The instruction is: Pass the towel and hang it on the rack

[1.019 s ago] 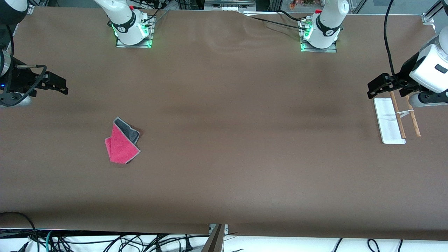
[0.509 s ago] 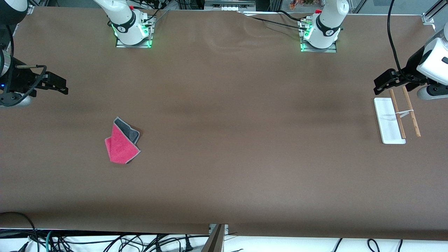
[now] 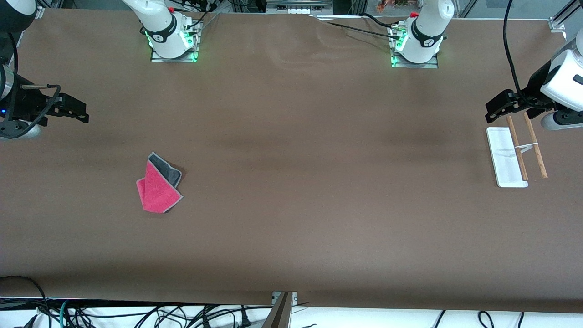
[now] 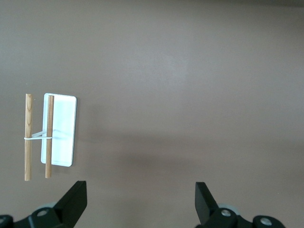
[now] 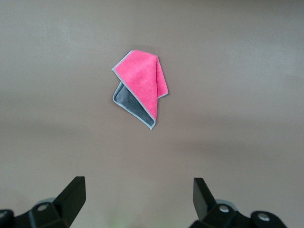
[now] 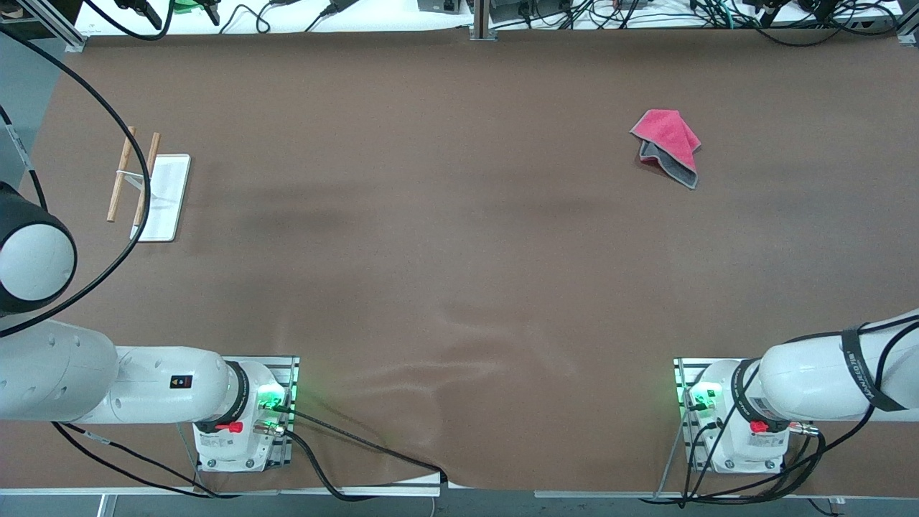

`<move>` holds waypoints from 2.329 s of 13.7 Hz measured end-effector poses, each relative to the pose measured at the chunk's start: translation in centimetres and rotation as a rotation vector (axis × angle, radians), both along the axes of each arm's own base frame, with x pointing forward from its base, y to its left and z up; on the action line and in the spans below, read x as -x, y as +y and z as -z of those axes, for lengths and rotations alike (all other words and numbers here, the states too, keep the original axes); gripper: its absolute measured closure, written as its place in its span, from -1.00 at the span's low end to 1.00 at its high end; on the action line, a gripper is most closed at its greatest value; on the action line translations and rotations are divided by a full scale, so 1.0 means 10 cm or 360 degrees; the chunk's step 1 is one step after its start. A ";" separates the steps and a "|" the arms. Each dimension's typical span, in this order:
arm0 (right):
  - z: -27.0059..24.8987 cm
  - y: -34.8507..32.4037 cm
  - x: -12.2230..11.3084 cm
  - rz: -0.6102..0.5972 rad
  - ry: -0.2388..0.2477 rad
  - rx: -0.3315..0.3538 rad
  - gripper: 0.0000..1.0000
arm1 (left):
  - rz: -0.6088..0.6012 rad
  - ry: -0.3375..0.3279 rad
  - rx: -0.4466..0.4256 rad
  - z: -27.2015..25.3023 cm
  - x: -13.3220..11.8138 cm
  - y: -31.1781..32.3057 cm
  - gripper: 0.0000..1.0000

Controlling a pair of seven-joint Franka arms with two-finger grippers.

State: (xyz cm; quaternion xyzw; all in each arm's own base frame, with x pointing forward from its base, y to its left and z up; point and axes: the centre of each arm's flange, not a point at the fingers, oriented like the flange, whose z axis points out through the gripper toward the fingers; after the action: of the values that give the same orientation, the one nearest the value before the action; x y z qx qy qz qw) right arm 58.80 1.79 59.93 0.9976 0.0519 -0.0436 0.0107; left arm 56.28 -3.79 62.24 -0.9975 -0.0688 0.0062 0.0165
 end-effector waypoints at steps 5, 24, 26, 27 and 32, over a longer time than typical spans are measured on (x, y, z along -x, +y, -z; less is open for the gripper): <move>0.00 0.01 0.00 -0.0001 0.0000 0.0000 -1.00 | -0.0012 0.0023 0.0000 0.08 -0.04 0.04 -1.00; 0.15 0.14 -0.10 -0.0035 0.0003 -0.0028 -1.00 | -0.0014 0.0013 0.0000 0.07 -0.05 0.05 -1.00; 0.24 0.14 -0.13 -0.0034 0.0029 -0.0028 -1.00 | -0.0014 0.0012 0.0000 0.07 -0.05 0.05 -1.00; 0.30 0.14 -0.16 -0.0034 0.0047 -0.0028 -1.00 | -0.0014 0.0012 0.0000 0.07 -0.05 0.05 -1.00; 0.77 0.47 -0.33 -0.0117 0.0128 -0.0031 -1.00 | -0.0014 0.0012 0.0000 0.07 -0.05 0.05 -1.00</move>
State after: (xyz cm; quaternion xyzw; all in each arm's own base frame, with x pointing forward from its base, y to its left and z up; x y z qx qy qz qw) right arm 62.07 6.44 52.26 0.9926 0.0893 -0.0828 0.0006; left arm 56.75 -3.27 61.59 -0.9971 -0.0731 0.0100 0.0166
